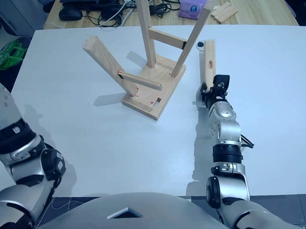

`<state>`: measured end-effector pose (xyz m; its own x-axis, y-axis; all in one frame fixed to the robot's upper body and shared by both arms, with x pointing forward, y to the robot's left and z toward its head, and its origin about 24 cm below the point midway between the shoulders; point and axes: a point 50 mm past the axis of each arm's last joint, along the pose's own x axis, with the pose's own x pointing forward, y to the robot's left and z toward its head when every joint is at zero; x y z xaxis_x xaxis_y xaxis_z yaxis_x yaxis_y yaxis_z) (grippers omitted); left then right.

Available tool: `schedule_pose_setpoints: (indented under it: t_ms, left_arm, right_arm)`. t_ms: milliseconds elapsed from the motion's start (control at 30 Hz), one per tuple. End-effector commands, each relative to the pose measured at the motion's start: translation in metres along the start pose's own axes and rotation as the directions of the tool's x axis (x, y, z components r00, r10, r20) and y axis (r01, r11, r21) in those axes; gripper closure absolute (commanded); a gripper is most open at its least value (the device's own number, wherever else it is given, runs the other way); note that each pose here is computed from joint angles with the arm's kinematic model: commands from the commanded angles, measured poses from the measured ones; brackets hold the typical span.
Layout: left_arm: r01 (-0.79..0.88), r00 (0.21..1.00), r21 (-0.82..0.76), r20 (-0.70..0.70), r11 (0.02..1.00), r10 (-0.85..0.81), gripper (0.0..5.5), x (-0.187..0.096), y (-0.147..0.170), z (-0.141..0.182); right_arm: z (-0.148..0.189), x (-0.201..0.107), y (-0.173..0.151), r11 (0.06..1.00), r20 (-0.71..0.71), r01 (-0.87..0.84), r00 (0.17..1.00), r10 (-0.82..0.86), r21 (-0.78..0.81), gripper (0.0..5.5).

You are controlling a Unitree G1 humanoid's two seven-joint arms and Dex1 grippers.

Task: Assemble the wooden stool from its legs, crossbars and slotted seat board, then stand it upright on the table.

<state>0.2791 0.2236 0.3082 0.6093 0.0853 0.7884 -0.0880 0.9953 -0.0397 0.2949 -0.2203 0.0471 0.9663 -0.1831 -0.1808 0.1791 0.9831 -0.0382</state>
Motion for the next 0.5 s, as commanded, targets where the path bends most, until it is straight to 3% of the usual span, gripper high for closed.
schedule_pose_setpoints:
  t_ms: [33,167,267,367,500]
  left_arm:
    - [0.181,0.983,-0.079,-0.011,0.980,-0.182,2.73,0.020,-0.024,0.005]
    - [0.331,0.919,-0.278,-0.123,0.902,-0.375,2.73,0.019,-0.053,-0.015]
    - [0.376,0.858,-0.418,-0.181,0.827,-0.481,2.73,0.012,-0.073,-0.030]
    - [0.427,0.792,-0.532,-0.171,0.732,-0.586,2.73,0.008,-0.088,-0.032]
    - [0.438,0.700,-0.692,-0.138,0.574,-0.701,2.73,-0.001,-0.107,-0.032]
  right_arm:
    - [0.049,-0.002,0.001,0.997,0.275,0.063,0.960,-0.048,-0.043,3.44]
    - [0.096,-0.011,0.000,0.981,0.527,0.126,0.849,-0.031,-0.145,3.44]
    - [0.134,-0.025,-0.003,0.962,0.706,0.184,0.708,0.012,-0.201,3.44]
    - [0.159,-0.043,0.009,0.958,0.791,0.098,0.590,0.162,-0.270,3.44]
    - [0.173,-0.061,0.032,0.909,0.789,-0.082,0.470,0.396,-0.408,3.45]
